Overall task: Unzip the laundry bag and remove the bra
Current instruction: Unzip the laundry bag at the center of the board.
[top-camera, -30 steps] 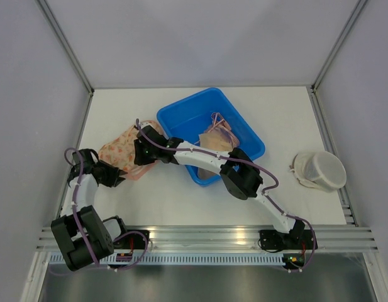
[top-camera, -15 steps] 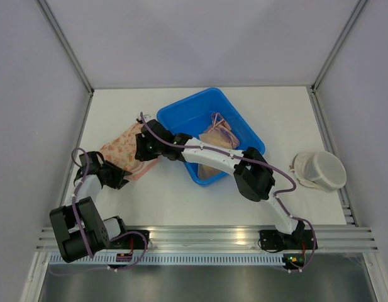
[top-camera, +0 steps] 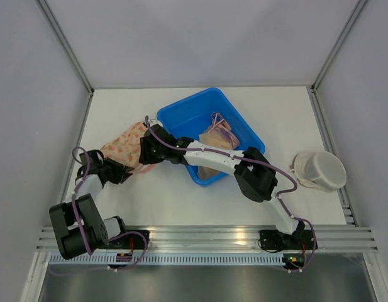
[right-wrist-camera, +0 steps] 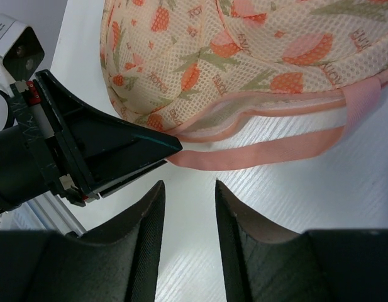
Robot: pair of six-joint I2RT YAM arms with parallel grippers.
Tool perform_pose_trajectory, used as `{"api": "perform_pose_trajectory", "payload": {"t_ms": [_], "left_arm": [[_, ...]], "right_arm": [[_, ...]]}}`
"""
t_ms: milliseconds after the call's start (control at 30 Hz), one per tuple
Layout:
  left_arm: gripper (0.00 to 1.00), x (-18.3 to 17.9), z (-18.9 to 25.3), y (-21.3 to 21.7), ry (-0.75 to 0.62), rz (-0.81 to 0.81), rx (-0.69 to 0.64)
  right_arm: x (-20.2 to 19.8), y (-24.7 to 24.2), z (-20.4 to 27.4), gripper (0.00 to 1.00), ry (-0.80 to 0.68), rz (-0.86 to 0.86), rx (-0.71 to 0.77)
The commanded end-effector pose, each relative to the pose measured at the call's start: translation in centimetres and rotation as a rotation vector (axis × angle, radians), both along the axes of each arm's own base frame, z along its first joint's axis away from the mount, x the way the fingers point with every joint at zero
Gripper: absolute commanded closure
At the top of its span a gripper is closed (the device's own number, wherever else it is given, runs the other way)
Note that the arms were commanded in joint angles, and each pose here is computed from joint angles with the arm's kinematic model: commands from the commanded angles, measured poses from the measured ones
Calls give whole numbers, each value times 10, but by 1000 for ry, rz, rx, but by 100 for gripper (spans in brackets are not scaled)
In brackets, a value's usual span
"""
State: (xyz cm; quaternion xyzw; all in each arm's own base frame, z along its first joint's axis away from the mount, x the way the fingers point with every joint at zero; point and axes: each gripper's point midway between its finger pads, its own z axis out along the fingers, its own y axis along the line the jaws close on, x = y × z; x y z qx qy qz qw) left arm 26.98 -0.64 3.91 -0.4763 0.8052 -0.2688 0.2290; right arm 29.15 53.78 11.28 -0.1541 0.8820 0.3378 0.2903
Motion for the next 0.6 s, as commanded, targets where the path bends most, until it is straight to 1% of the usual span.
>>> {"api": "perform_pose_trajectory", "payload": {"t_ms": [0,233,300,400,567], "left_arm": [[68,22,22,0,-86,1,-28],[68,33,25,2,-92,-3,-34],[68,38,29,6,-106,-9,-10],[67,43,29,8,-109,-13,-7],[65,49,25,0,-111,-40,-75]], "right_arm": [[4,0,31,56,-5,-65,84],[8,-6,23,45,100,-213,104],[7,-2,23,44,130,-233,132],[4,2,19,43,191,-266,157],[1,8,5,42,303,-334,221]]}}
